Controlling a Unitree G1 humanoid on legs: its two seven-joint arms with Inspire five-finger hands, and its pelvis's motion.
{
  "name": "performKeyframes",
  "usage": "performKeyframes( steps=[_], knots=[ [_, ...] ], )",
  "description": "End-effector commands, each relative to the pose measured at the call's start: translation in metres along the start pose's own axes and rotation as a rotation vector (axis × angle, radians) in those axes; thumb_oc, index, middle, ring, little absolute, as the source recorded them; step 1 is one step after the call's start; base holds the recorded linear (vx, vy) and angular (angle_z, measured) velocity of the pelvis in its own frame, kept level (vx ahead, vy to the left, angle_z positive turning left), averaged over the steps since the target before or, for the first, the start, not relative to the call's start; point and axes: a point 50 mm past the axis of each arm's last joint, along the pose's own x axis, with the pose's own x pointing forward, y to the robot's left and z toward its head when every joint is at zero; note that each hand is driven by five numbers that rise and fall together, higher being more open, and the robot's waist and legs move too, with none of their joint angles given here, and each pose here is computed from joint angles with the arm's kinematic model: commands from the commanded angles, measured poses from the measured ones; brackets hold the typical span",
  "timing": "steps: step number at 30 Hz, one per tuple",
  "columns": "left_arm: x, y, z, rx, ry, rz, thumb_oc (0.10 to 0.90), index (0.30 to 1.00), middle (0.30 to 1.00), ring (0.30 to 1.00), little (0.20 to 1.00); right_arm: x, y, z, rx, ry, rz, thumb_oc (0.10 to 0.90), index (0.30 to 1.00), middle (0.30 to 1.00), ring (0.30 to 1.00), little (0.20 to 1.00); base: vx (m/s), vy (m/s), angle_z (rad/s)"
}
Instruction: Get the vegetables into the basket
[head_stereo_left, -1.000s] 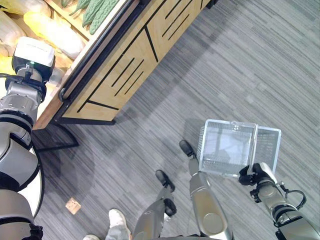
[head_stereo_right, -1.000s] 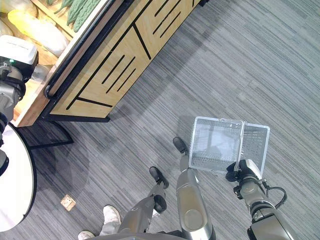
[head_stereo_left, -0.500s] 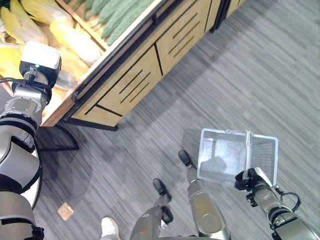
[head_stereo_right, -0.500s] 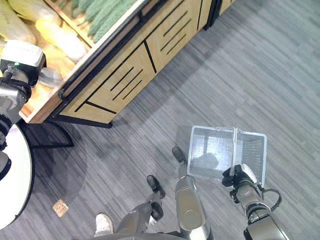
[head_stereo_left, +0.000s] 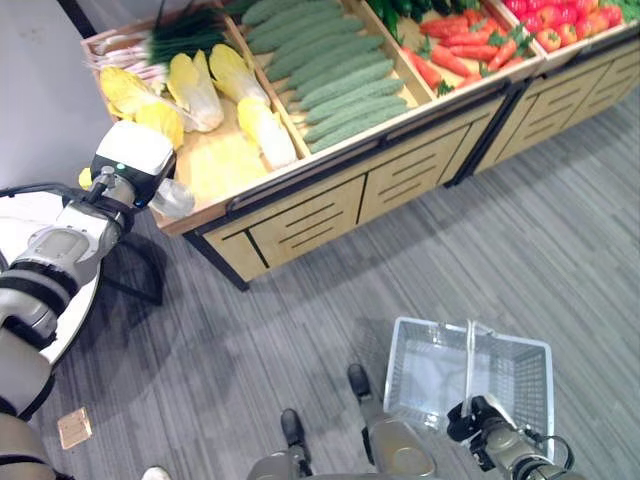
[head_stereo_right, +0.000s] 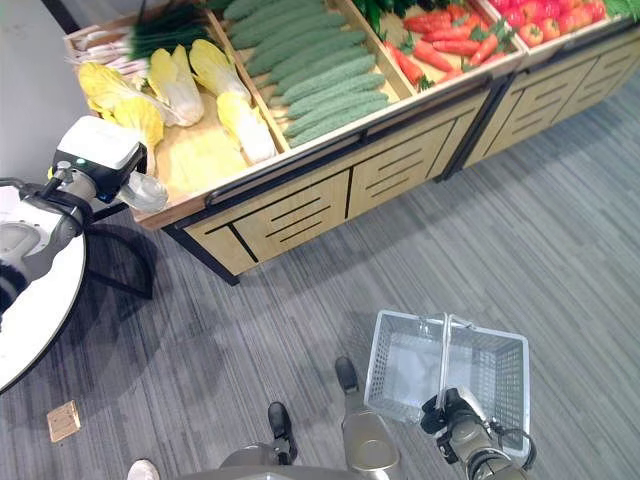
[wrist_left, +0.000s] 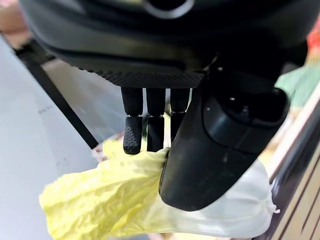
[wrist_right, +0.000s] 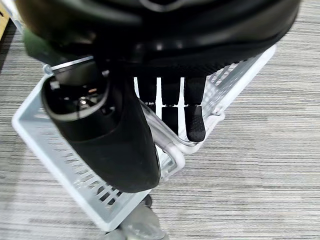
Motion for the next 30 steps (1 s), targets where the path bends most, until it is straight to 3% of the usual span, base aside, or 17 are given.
performKeyframes(
  steps=[1,10,17,25,27,30],
  knots=[
    [-0.007,0.051,-0.049,-0.019,0.176,0.230,0.400,0.300,0.300,0.300,0.300,-0.007,0.002,-0.040,-0.095,0.093,0.025,0.400,0.300,0.300,0.300,0.300,0.01,0.001,0.03],
    [-0.046,0.042,-0.032,-0.169,0.121,0.295,0.400,0.300,0.300,0.300,0.300,-0.011,0.014,-0.053,-0.083,0.151,0.066,0.400,0.300,0.300,0.300,0.300,0.01,-0.008,0.07],
    [-0.090,0.012,-0.008,-0.428,0.152,0.280,0.400,0.300,0.300,0.300,0.300,-0.014,0.025,-0.061,-0.061,0.185,0.103,0.400,0.300,0.300,0.300,0.300,-0.01,0.000,0.11],
    [-0.112,-0.007,0.019,-0.620,0.154,0.249,0.400,0.300,0.300,0.300,0.300,-0.016,0.031,-0.061,-0.062,0.183,0.120,0.400,0.300,0.300,0.300,0.300,0.00,0.007,0.12],
    [-0.121,-0.016,0.030,-0.712,0.156,0.220,0.400,0.300,0.300,0.300,0.300,-0.016,0.034,-0.060,-0.049,0.175,0.125,0.400,0.300,0.300,0.300,0.300,-0.01,0.024,0.07],
    [-0.135,-0.033,0.058,-1.035,0.159,0.168,0.400,0.300,0.300,0.300,0.300,-0.017,0.036,-0.058,-0.033,0.159,0.122,0.400,0.300,0.300,0.300,0.300,-0.01,0.013,0.00]
  ],
)
